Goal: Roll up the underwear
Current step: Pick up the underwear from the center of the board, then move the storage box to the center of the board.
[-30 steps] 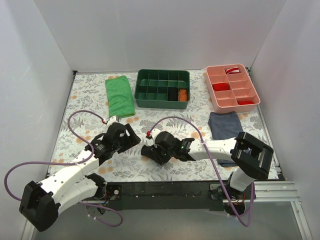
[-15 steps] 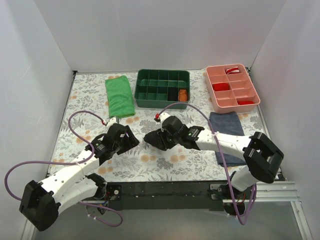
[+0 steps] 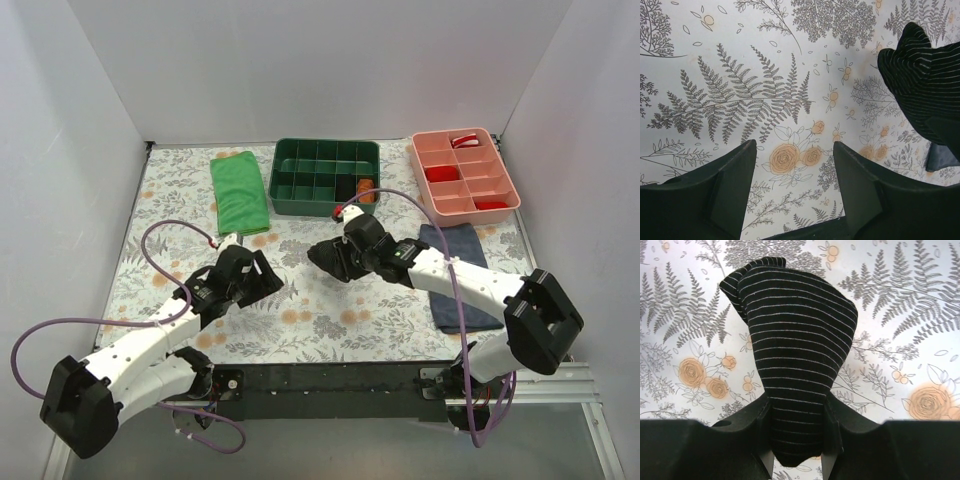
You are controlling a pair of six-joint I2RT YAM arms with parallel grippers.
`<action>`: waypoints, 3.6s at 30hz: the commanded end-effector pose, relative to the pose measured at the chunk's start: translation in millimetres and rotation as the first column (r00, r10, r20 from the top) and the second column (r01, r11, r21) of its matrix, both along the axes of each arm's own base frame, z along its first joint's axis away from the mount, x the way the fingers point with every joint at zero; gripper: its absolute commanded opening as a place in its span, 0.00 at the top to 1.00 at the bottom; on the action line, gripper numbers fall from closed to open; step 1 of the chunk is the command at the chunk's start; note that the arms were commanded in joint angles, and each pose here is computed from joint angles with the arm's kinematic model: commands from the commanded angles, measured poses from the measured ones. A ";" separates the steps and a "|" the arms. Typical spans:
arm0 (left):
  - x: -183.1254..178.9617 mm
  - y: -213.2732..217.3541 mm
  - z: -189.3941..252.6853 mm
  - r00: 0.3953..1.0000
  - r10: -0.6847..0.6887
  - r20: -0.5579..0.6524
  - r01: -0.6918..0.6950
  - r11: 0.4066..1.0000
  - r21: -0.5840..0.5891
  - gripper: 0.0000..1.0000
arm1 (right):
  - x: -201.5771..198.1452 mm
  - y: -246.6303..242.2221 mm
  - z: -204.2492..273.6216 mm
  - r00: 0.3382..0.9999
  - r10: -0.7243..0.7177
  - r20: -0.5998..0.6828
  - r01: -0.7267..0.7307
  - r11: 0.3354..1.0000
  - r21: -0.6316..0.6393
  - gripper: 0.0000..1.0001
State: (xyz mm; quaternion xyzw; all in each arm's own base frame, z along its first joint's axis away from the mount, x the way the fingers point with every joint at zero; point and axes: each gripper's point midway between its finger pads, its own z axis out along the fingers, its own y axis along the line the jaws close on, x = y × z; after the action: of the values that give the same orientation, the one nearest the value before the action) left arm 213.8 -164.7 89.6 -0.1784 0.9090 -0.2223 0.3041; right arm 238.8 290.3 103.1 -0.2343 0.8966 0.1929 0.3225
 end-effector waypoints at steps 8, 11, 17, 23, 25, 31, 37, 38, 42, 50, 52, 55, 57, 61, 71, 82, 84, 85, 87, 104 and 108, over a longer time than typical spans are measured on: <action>-4.6 -6.5 -19.6 0.997 -0.056 -0.062 0.057 0.998 0.015 0.37 | 83.0 -41.3 103.1 0.947 -0.249 0.202 0.250 0.968 0.023 0.99; -5.0 -7.5 -21.0 0.996 -0.068 -0.065 0.069 0.997 0.017 0.37 | 107.3 -44.0 116.4 0.932 -0.290 0.218 0.292 0.956 0.024 0.99; -4.1 -10.8 -14.6 0.995 -0.092 -0.039 0.093 0.996 0.003 0.33 | 158.2 -29.8 126.5 0.908 -0.339 0.247 0.353 0.936 -0.013 0.99; -7.3 -15.7 -12.5 0.990 -0.132 -0.045 0.131 0.991 -0.011 0.33 | 217.1 -2.5 130.6 0.868 -0.400 0.294 0.426 0.905 -0.024 0.99; -11.2 -19.3 -10.3 0.986 -0.156 -0.052 0.155 0.988 -0.029 0.33 | 236.0 5.8 109.7 0.866 -0.404 0.295 0.443 0.893 -0.076 0.99; -14.2 -20.9 -7.7 0.985 -0.165 -0.050 0.162 0.986 -0.049 0.33 | 261.1 11.4 103.0 0.835 -0.428 0.346 0.500 0.853 -0.151 0.99; -17.0 -22.2 -15.3 0.981 -0.183 -0.063 0.180 0.983 -0.049 0.33 | 254.6 1.8 80.1 0.824 -0.437 0.361 0.529 0.822 -0.212 0.99; -16.6 -22.4 -15.7 0.981 -0.185 -0.065 0.182 0.982 -0.046 0.33 | 254.9 4.2 79.3 0.826 -0.428 0.367 0.524 0.823 -0.218 0.99; -15.3 -22.0 -16.6 0.980 -0.188 -0.067 0.186 0.982 -0.035 0.33 | 256.4 17.6 66.4 0.847 -0.384 0.368 0.489 0.835 -0.252 0.99; -15.0 -24.8 -14.7 0.980 -0.188 -0.067 0.185 0.981 -0.051 0.33 | 257.4 18.6 36.0 0.867 -0.364 0.341 0.470 0.824 -0.316 0.99; -15.4 -24.3 -16.2 0.979 -0.192 -0.070 0.189 0.981 -0.045 0.33 | 255.3 16.4 34.8 0.859 -0.377 0.346 0.485 0.815 -0.318 0.99; -16.9 -23.1 -19.8 0.978 -0.194 -0.082 0.192 0.981 -0.037 0.33 | 256.5 16.9 38.6 0.851 -0.380 0.362 0.492 0.817 -0.301 0.99; -17.3 -22.9 -20.8 0.977 -0.194 -0.084 0.192 0.981 -0.036 0.33 | 258.4 17.2 38.8 0.850 -0.383 0.362 0.497 0.811 -0.309 0.99; -18.1 -22.5 -23.3 0.976 -0.197 -0.092 0.195 0.980 -0.032 0.33 | 260.0 16.6 30.4 0.852 -0.384 0.355 0.497 0.807 -0.320 0.99; -17.6 -23.0 -26.5 0.974 -0.200 -0.105 0.199 0.980 -0.024 0.33 | 265.8 43.7 19.8 0.885 -0.348 0.308 0.428 0.869 -0.249 0.99; -18.6 -20.5 -30.9 0.975 -0.188 -0.120 0.188 0.982 -0.015 0.33 | 248.7 53.3 -33.8 0.932 -0.359 0.054 0.362 0.918 -0.164 0.99; -19.1 -19.1 -31.8 0.975 -0.185 -0.123 0.185 0.983 -0.010 0.33 | 240.4 49.5 -44.5 0.928 -0.373 0.011 0.370 0.914 -0.167 0.99; -19.4 -18.6 -31.9 0.975 -0.184 -0.124 0.184 0.983 -0.009 0.33 | 238.0 49.0 -48.1 0.928 -0.373 -0.013 0.366 0.917 -0.159 0.99; -20.1 -17.4 -32.7 0.975 -0.180 -0.127 0.180 0.984 -0.007 0.33 | 229.0 43.4 -59.4 0.919 -0.390 -0.062 0.376 0.911 -0.167 0.99; -20.6 -22.7 -37.1 0.971 -0.192 -0.143 0.190 0.981 -0.028 0.33 | 190.4 -25.9 -28.4 0.914 -0.403 0.052 0.401 0.876 -0.268 0.99; -20.1 -22.3 -37.8 0.971 -0.192 -0.144 0.190 0.981 -0.022 0.33 | 195.5 -29.3 5.1 0.897 -0.421 0.134 0.442 0.866 -0.234 0.99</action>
State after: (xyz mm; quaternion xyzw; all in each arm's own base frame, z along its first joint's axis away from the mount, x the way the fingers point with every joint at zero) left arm 194.1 -187.6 53.6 -0.1081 0.9413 -0.2379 0.2139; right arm 435.7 280.4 66.7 -0.0801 0.9424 0.0208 0.3241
